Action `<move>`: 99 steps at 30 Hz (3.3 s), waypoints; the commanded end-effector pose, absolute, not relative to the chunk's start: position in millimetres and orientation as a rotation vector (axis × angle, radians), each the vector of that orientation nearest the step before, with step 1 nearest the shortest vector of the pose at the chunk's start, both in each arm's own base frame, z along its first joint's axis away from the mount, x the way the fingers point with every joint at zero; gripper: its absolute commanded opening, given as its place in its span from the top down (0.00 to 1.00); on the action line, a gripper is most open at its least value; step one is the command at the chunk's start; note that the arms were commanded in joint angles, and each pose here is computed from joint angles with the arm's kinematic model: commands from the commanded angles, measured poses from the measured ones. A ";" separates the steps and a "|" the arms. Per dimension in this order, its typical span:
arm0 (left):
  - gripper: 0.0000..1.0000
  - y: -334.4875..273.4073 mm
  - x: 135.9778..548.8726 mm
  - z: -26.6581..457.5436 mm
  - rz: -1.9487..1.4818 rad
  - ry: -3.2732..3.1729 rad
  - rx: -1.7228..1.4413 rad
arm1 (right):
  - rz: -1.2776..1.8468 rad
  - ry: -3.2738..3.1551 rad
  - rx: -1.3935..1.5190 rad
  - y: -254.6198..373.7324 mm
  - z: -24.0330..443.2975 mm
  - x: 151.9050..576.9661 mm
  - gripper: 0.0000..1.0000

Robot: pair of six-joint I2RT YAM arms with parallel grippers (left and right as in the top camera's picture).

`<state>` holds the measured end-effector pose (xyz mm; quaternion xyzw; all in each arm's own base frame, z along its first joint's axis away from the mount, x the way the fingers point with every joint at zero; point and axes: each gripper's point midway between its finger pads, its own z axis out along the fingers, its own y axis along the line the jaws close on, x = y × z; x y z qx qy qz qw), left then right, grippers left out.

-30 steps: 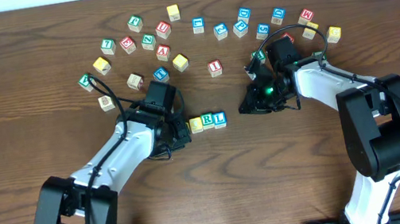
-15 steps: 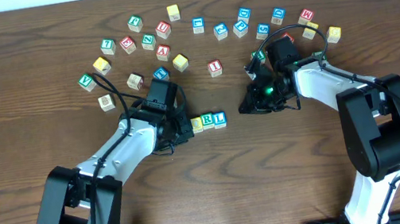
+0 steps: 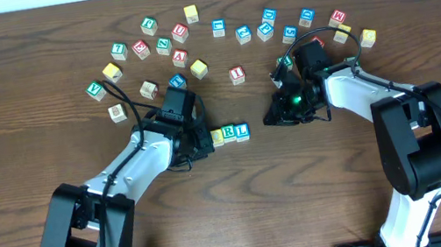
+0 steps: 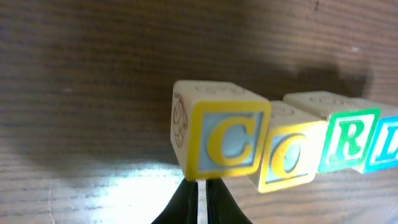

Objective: Spell out CORL

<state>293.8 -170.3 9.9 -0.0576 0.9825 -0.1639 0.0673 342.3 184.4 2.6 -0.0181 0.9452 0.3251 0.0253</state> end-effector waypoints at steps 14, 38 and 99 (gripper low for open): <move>0.93 -126.8 294.9 92.1 -0.468 2.918 -0.108 | 0.843 2.979 -0.063 191.6 17.5 324.2 0.99; 0.92 -87.9 317.1 116.1 -0.430 2.868 -0.141 | 0.709 2.982 -0.085 217.1 18.6 314.7 0.92; 0.93 -87.8 313.6 109.7 -0.431 2.882 -0.171 | 0.658 2.628 -0.185 247.1 77.6 396.5 0.92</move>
